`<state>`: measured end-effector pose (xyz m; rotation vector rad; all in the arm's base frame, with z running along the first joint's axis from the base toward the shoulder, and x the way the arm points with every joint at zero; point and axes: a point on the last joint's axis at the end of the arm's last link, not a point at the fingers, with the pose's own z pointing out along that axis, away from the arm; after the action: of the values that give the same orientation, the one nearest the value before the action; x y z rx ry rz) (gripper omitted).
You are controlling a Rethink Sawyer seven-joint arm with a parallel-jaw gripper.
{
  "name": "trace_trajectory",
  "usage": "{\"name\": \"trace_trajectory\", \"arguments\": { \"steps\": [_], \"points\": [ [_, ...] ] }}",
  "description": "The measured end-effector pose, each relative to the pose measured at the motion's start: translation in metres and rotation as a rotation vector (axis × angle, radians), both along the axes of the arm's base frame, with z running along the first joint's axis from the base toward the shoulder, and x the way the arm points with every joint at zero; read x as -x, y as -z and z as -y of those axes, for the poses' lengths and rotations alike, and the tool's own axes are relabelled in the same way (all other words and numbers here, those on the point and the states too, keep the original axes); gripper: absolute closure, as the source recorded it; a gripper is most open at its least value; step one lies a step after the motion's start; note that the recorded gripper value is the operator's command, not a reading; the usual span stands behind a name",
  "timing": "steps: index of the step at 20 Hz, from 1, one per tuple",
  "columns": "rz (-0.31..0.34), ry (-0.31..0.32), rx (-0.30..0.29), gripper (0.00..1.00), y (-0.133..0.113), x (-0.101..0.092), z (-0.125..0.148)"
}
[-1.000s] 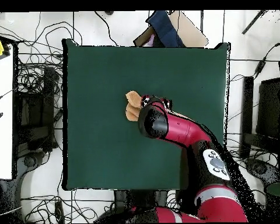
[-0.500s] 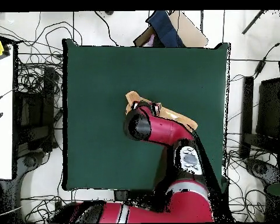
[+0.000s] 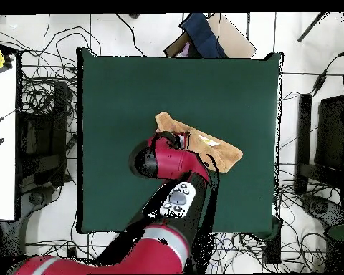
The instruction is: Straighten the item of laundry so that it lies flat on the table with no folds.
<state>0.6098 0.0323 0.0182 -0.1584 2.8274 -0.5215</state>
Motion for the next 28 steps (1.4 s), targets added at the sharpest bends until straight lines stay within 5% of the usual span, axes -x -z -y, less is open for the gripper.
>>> {"name": "trace_trajectory", "arguments": {
  "steps": [13, 21, 22, 28],
  "points": [
    [0.001, 0.081, 0.154, 0.00, -0.006, 0.017, 0.053],
    [0.017, 0.093, 0.162, 0.00, -0.007, 0.014, 0.044],
    [0.026, 0.099, 0.155, 1.00, -0.008, 0.012, 0.037],
    [0.034, 0.136, 0.141, 1.00, -0.011, 0.012, 0.035]
  ]
}}
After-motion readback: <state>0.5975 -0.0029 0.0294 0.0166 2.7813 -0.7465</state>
